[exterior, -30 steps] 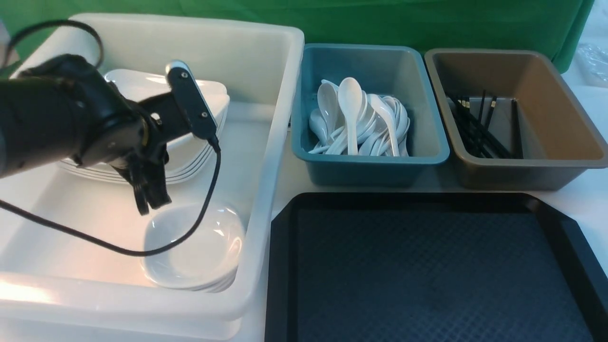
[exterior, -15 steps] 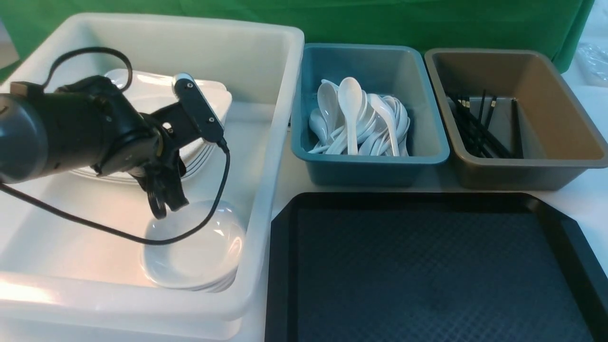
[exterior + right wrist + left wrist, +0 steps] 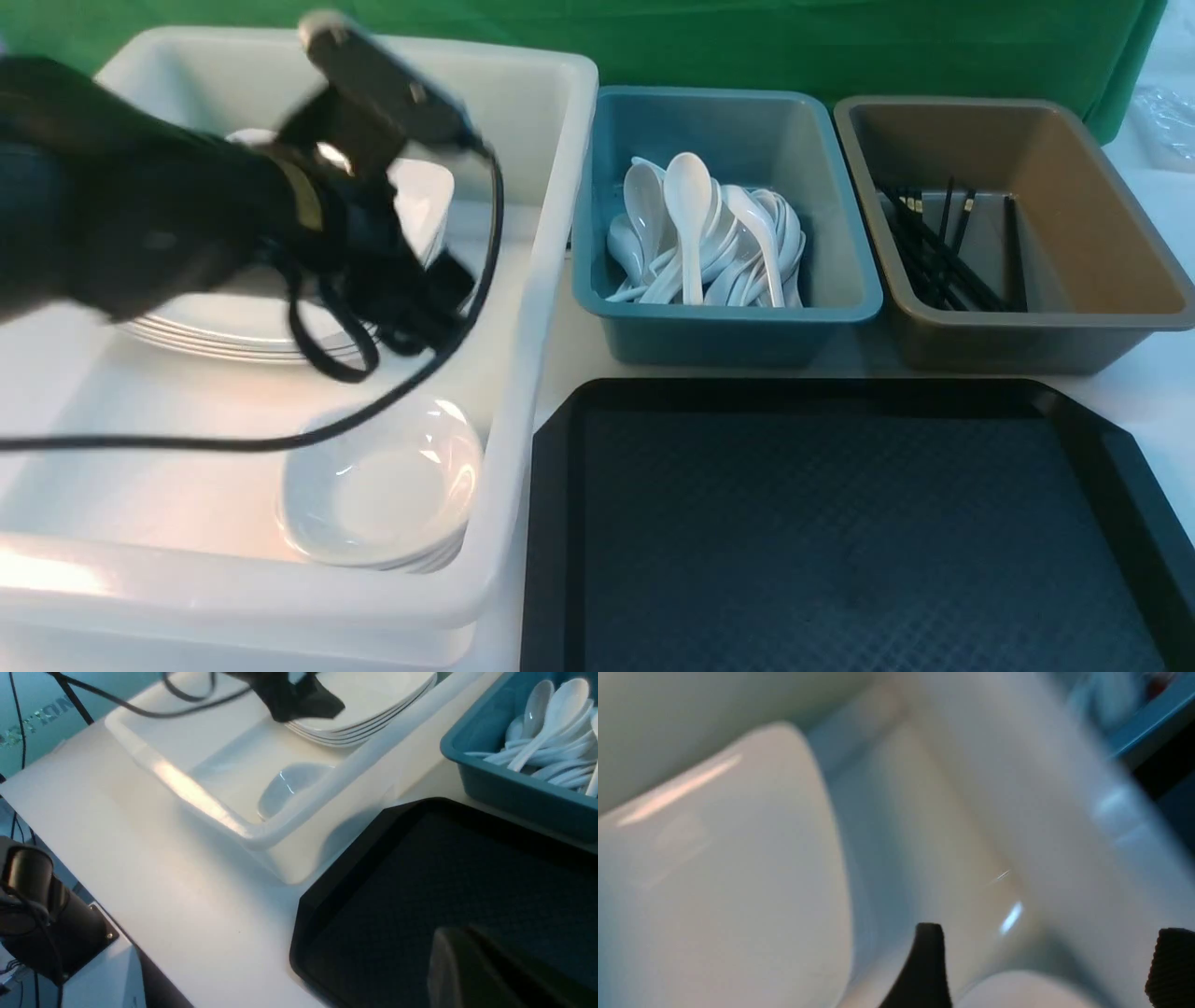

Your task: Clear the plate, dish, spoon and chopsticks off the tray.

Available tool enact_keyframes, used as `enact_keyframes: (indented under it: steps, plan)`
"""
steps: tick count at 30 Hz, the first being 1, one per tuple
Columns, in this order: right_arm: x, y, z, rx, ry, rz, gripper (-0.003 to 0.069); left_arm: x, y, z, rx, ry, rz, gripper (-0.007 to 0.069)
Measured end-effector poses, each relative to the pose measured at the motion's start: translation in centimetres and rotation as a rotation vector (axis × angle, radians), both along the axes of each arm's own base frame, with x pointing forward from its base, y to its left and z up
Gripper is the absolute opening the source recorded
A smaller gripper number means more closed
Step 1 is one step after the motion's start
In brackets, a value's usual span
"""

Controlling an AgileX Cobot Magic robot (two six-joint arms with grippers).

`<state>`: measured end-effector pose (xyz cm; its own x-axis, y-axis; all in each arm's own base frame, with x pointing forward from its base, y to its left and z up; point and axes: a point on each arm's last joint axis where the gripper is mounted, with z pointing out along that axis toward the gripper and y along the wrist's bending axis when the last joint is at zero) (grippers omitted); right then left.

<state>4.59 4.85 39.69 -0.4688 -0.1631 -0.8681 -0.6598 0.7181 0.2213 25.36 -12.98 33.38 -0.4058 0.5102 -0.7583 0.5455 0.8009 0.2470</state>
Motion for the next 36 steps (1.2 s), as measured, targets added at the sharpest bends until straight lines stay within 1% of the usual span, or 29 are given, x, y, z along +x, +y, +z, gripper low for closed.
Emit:
enact_keyframes:
  steps: [2, 4, 5, 6, 7, 9, 10, 11, 12, 15, 17, 25, 32, 34, 36]
  plan:
    - [0.0, -0.1, -0.2, -0.018, 0.012, -0.004, 0.0032, -3.1, 0.3, 2.4, -0.094, -0.062, -0.032, 0.0442]
    - [0.0, -0.2, -0.3, -0.035, 0.021, -0.010, 0.0036, -6.5, 1.3, 4.0, -0.186, -0.130, -0.063, 0.0298]
    - [0.0, -0.2, -0.4, -0.041, 0.024, -0.012, 0.0036, -8.1, 2.0, 4.2, -0.234, -0.161, -0.076, 0.0202]
    - [0.0, -0.2, -0.4, -0.043, 0.024, -0.012, 0.0036, -9.6, 2.7, 4.7, -0.278, -0.205, -0.088, 0.0155]
    - [0.0, -0.2, -0.5, -0.047, 0.024, -0.014, 0.0037, -11.0, 3.4, 4.7, -0.322, -0.245, -0.099, 0.0084]
    - [0.1, -0.2, -0.5, -0.052, 0.021, -0.016, 0.0039, -13.4, 4.8, 4.2, -0.410, -0.326, -0.113, 0.0032]
    - [0.1, -0.2, -0.5, -0.052, 0.020, -0.017, 0.0039, -13.4, 4.8, 3.9, -0.412, -0.324, -0.112, 0.0024]
    - [0.1, -0.3, -0.6, -0.054, 0.018, -0.019, 0.0042, -15.0, 5.8, 3.6, -0.479, -0.397, -0.117, 0.0015]
    - [0.1, -0.3, -0.6, -0.054, 0.019, -0.020, 0.0043, -15.8, 6.3, 3.0, -0.508, -0.434, -0.119, 0.0014]
    - [0.1, -0.2, -0.6, -0.052, 0.021, -0.019, 0.0052, -17.2, 7.3, 1.7, -0.552, -0.513, -0.120, 0.0013]
    - [0.1, -0.2, -0.6, -0.052, 0.021, -0.019, 0.0056, -17.9, 7.8, 0.6, -0.565, -0.536, -0.122, 0.0013]
    - [0.1, -0.2, -0.6, -0.052, 0.022, -0.020, 0.0082, -18.1, 8.0, -1.5, -0.546, -0.512, -0.119, 0.0013]
    - [0.2, -0.2, -0.9, -0.059, 0.029, -0.029, 0.0101, -18.0, 7.9, -2.3, -0.531, -0.489, -0.117, 0.0013]
    - [0.4, -0.3, -1.2, -0.066, 0.031, -0.072, 0.0106, -18.0, 7.9, -2.4, -0.528, -0.489, -0.118, 0.0013]
    - [1.1, -0.8, -1.6, -0.076, 0.024, -0.178, 0.0104, -18.0, 7.9, -2.4, -0.528, -0.489, -0.118, 0.0013]
